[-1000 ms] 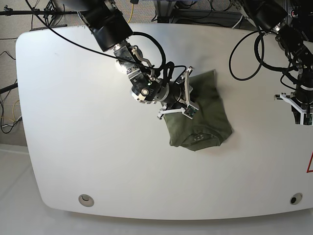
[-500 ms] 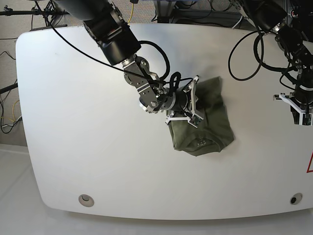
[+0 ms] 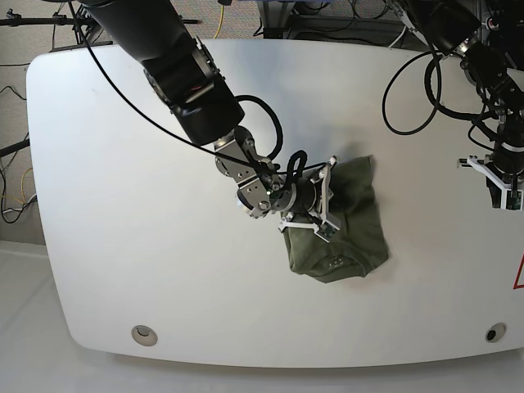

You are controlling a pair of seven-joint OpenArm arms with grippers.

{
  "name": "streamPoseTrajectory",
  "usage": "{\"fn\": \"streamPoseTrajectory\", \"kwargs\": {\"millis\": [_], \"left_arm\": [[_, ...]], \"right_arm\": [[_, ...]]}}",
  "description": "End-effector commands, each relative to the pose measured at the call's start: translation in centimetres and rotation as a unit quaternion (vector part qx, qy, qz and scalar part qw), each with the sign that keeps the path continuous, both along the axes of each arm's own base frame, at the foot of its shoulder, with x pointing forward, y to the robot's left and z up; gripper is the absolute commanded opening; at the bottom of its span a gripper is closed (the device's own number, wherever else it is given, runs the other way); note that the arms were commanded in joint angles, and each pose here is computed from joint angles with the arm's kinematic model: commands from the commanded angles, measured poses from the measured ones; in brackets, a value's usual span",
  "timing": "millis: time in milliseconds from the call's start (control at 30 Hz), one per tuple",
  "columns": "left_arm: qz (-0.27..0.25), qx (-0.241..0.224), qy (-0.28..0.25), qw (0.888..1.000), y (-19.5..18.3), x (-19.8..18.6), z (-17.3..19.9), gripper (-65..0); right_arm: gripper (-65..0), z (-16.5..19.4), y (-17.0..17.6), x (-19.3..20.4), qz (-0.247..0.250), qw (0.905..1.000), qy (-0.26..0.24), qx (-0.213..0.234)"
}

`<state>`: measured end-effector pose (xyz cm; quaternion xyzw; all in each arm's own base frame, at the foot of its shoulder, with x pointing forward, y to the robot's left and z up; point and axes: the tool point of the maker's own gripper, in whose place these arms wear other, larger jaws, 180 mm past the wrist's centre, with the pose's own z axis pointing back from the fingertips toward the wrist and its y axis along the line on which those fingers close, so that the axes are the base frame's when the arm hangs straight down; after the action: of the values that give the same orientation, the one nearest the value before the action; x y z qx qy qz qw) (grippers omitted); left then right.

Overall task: Fold the T-shirt properly
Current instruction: 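Drag the folded shirt with the right gripper toward the table center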

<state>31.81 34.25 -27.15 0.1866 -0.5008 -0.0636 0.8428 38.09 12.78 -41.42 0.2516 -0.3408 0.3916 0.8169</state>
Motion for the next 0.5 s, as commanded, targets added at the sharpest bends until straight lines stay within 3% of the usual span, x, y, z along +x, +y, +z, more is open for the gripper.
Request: {"fn": "streamPoseTrajectory", "kwargs": {"millis": [0, 300, 467], "left_arm": [[-0.003, 0.012, -0.030, 0.999, 0.3, 0.5, 2.0, -65.0], [-0.003, 0.012, -0.031, 0.999, 0.3, 0.5, 2.0, -65.0], [-0.003, 0.012, -0.031, 0.999, 0.3, 0.5, 2.0, -65.0]], "right_arm": [[-65.0, 1.3, -0.4, 2.1, -0.008, 0.9997, -0.024, -0.006], [-65.0, 3.0, -2.4, 6.3, -0.079, 0.9958, -0.045, 0.003], [-65.0, 3.5, -2.5, 6.6, -0.086, 0.9951, -0.047, 0.011]]}}
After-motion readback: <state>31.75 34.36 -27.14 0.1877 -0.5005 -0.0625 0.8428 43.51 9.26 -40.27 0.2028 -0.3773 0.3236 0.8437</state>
